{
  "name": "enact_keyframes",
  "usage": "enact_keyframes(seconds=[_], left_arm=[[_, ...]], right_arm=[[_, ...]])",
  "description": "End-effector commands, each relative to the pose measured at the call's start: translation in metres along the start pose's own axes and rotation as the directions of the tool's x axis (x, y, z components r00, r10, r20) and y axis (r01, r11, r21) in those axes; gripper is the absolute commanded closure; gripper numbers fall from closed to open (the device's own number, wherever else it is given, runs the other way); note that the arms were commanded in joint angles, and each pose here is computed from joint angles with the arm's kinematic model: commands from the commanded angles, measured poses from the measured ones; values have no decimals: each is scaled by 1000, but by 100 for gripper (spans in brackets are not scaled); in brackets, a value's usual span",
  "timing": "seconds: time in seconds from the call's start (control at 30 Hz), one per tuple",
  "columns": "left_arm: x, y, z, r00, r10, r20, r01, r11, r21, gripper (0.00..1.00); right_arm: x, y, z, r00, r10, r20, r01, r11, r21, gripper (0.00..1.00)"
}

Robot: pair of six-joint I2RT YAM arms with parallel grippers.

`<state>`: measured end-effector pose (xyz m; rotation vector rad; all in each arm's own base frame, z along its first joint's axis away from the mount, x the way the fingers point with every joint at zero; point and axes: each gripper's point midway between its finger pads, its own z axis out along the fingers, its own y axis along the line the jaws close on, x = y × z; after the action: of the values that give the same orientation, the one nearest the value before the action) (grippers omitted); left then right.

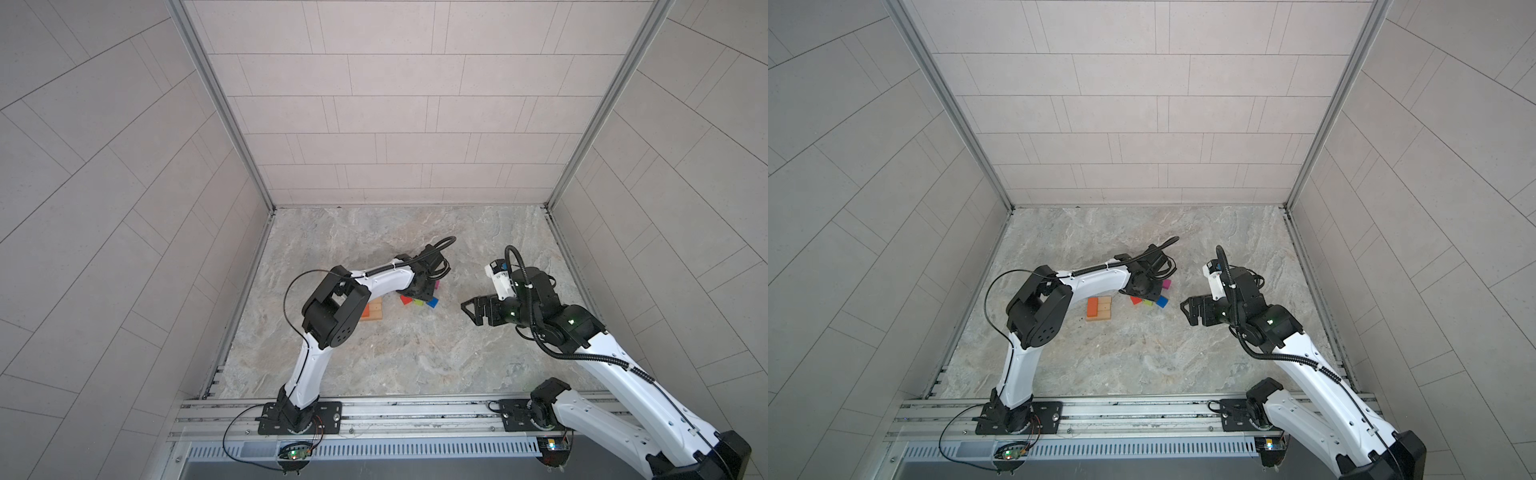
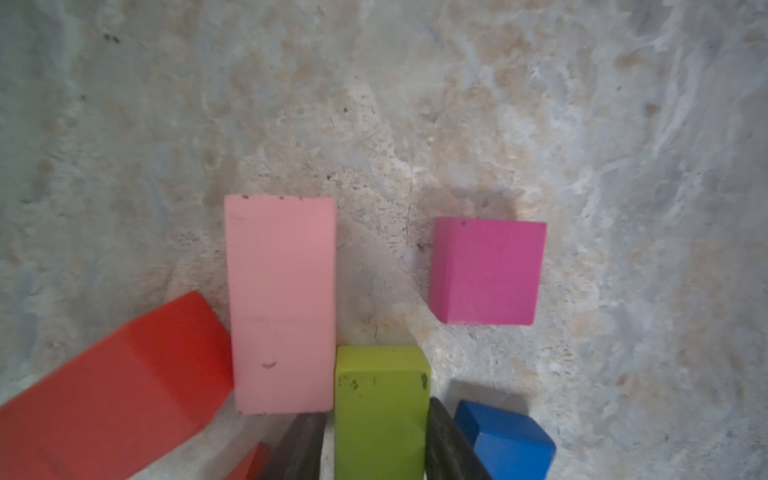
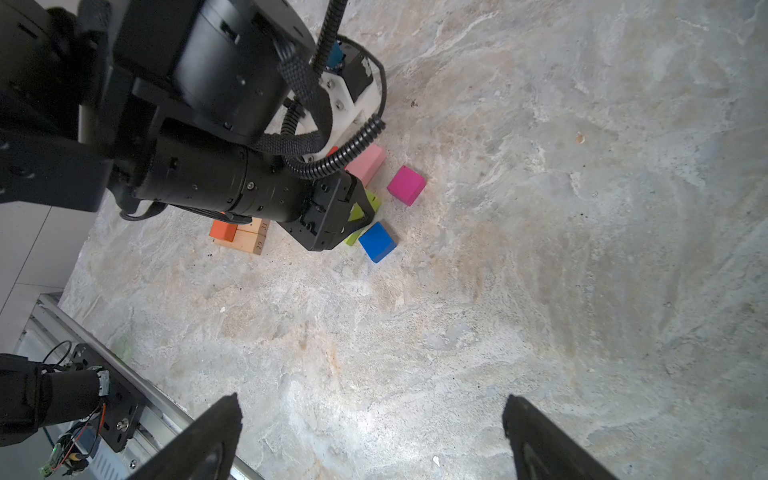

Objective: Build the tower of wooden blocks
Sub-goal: 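Lower the left gripper onto the lime green block and close on it, then carry the lime green block above the stack beside the orange block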

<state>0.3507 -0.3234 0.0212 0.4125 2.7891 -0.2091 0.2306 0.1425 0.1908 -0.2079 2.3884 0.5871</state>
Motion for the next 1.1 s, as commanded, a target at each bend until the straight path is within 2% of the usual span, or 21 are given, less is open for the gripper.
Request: enact_keyframes(seconds=[0.0, 0.2, 0.67, 1.07], left_arm=[[2, 1, -3, 1000, 3, -11, -3, 1000, -18, 60], [-4, -2, -18, 1000, -4, 13, 4, 1000, -3, 68], [-8, 1, -71, 996, -61, 69, 60, 998, 22, 72], [23, 45, -93, 983, -180, 49, 182, 982, -56, 74]], right_arm=[[-2, -2, -4, 1000, -7, 12, 7, 1000, 11, 1], [-3, -1, -4, 1000, -6, 14, 6, 1000, 6, 1], [-1, 0, 0, 1000, 7, 14, -7, 1000, -8, 1], [-4, 5, 7, 1000, 22, 16, -21, 999, -38, 1]])
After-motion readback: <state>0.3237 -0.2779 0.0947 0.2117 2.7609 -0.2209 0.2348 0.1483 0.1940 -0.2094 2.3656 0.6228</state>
